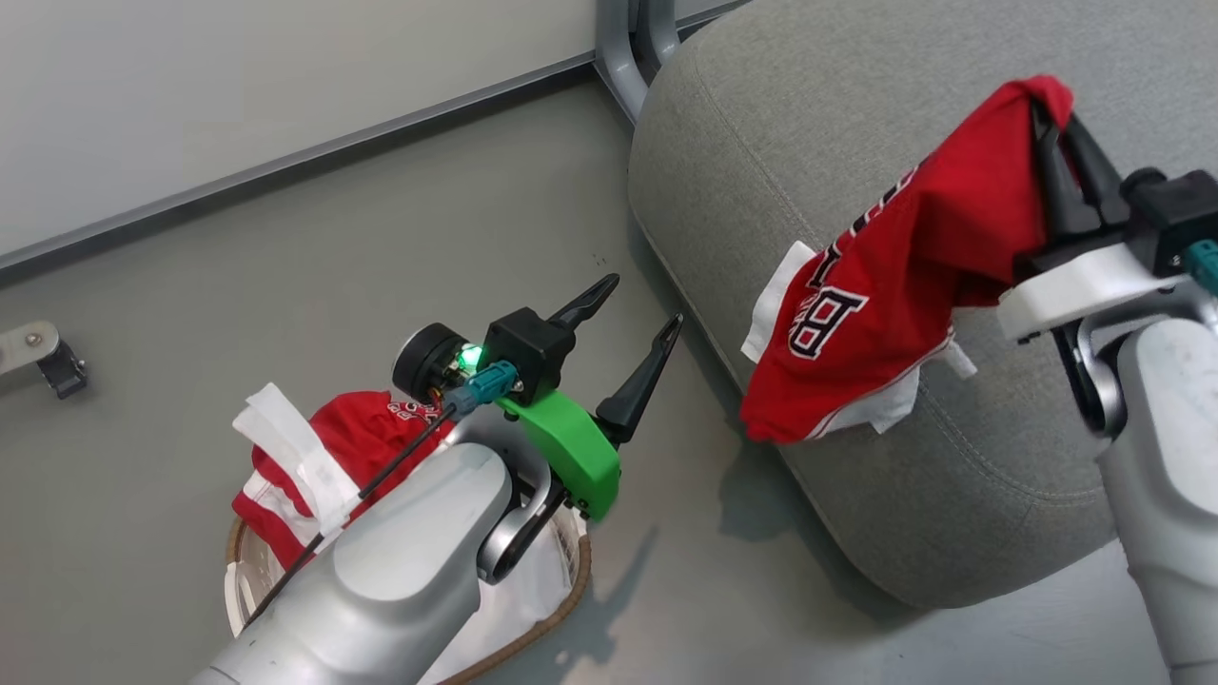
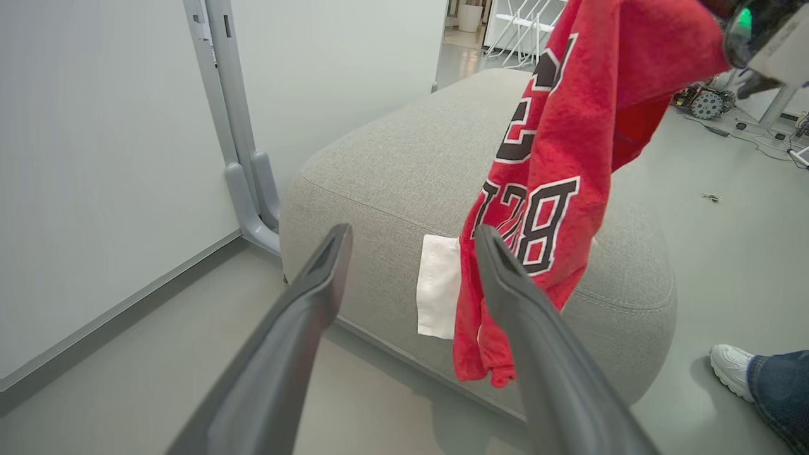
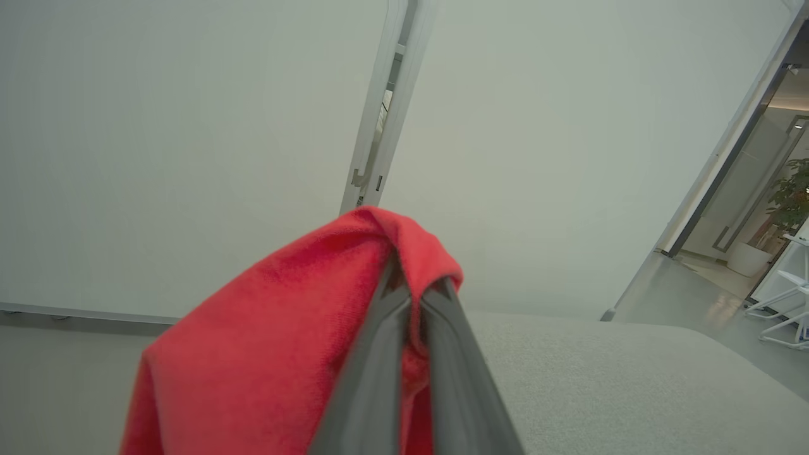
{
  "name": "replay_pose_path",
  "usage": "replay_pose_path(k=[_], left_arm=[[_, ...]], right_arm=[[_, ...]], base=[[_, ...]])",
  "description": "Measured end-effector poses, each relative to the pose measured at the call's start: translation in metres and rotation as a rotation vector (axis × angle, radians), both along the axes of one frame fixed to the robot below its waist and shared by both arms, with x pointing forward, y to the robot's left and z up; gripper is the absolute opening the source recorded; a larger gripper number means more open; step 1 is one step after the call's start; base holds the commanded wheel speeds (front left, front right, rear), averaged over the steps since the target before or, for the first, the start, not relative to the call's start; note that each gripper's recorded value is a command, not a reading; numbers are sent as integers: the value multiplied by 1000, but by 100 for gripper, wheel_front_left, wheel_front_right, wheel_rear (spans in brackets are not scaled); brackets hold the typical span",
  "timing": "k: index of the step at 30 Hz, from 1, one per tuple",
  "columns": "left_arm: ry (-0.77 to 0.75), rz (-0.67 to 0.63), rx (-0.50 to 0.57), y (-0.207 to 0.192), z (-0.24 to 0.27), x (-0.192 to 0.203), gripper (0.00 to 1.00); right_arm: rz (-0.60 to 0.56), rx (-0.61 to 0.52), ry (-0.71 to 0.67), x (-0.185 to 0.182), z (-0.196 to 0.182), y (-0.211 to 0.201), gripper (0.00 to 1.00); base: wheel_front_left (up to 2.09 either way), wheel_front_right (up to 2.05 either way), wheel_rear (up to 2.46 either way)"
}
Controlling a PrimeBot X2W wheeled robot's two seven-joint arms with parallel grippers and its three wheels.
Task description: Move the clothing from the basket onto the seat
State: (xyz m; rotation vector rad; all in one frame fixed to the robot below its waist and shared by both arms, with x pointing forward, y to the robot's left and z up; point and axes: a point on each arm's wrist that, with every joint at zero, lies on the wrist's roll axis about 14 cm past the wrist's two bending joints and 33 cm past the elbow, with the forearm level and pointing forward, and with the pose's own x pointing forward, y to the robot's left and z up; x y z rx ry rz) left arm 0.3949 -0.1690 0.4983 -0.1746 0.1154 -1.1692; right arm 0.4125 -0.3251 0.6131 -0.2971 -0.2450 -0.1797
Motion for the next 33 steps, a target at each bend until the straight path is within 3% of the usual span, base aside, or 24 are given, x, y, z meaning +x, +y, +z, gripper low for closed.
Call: replay_pose_path(k=[13,21,25,31,33], left_arm=[[2,33,17,11,-25,35,100],[17,76,34,26,-49,59,100],[16,104,46,36,-61,70,100],[51,143,80,53,-92,83,100],[63,156,89,59,-101,86,100]], right_arm=[[-21,-155,-159,90,118,-29,0],[-103,-161,-163,136,152,-65,0],[-142,-151,-146,157,145,-80,0],[-249,-36,-43,184,71,-122,0],[-284,14,21,187,29,-134,0]], base=[[0,0,0],[0,0,0],[0,0,0],[0,0,0],[0,0,0]])
